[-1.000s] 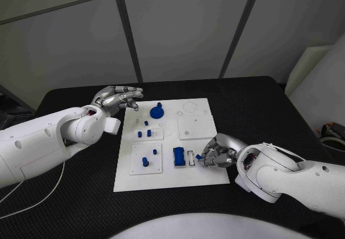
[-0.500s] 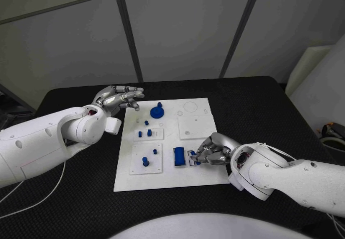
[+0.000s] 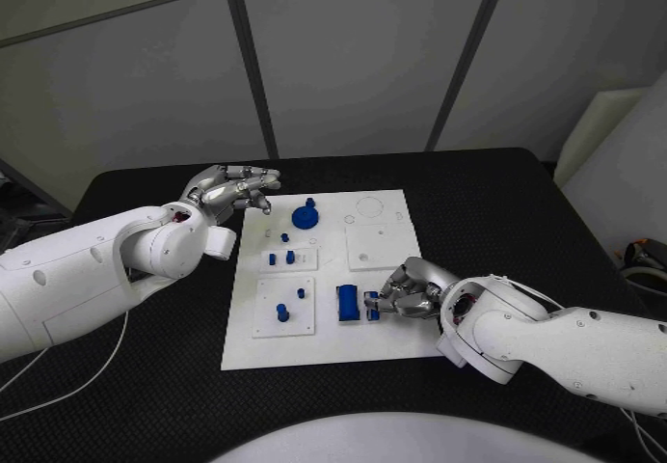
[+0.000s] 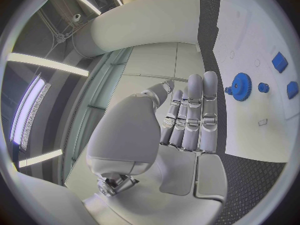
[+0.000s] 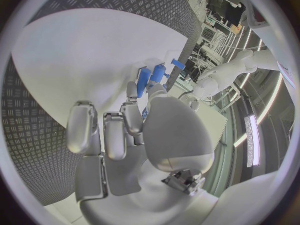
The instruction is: Assemble the parts on the task board
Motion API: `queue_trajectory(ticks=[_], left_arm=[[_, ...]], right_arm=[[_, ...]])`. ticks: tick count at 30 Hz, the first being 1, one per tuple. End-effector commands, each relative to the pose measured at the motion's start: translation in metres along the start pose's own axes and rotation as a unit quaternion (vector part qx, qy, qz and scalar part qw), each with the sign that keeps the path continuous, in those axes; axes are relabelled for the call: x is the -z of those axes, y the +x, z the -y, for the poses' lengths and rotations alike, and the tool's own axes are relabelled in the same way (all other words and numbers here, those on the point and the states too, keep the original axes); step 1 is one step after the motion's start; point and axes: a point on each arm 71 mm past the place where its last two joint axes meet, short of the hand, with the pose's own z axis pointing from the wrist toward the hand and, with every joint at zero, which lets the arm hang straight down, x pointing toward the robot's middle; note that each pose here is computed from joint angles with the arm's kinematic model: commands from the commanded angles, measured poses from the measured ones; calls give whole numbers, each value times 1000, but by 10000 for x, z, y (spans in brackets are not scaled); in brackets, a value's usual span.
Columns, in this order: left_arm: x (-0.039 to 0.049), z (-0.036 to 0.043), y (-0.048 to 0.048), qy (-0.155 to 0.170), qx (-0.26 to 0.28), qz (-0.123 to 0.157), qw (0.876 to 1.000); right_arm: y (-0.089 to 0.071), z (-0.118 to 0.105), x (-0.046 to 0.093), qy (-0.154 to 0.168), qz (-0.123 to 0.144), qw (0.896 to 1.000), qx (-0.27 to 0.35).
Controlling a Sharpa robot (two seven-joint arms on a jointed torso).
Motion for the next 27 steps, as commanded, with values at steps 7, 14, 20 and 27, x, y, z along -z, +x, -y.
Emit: queue_trajectory(ticks=[7,14,20,27], left_arm=[[2,13,11,2,0,-8,1000],[1,12,9,1,0,-8,1000],[0,11,3,1,0,-7,1000],[0,10,1,1,0,-7,1000]], right_arm=[[37,-26,-26,0,-12,1000,2],[41,-36,-29,-5,-13,1000,2],[46,-49,-19,-11,-15,1000,3],[20,-35,8,-19,-11,1000,6]])
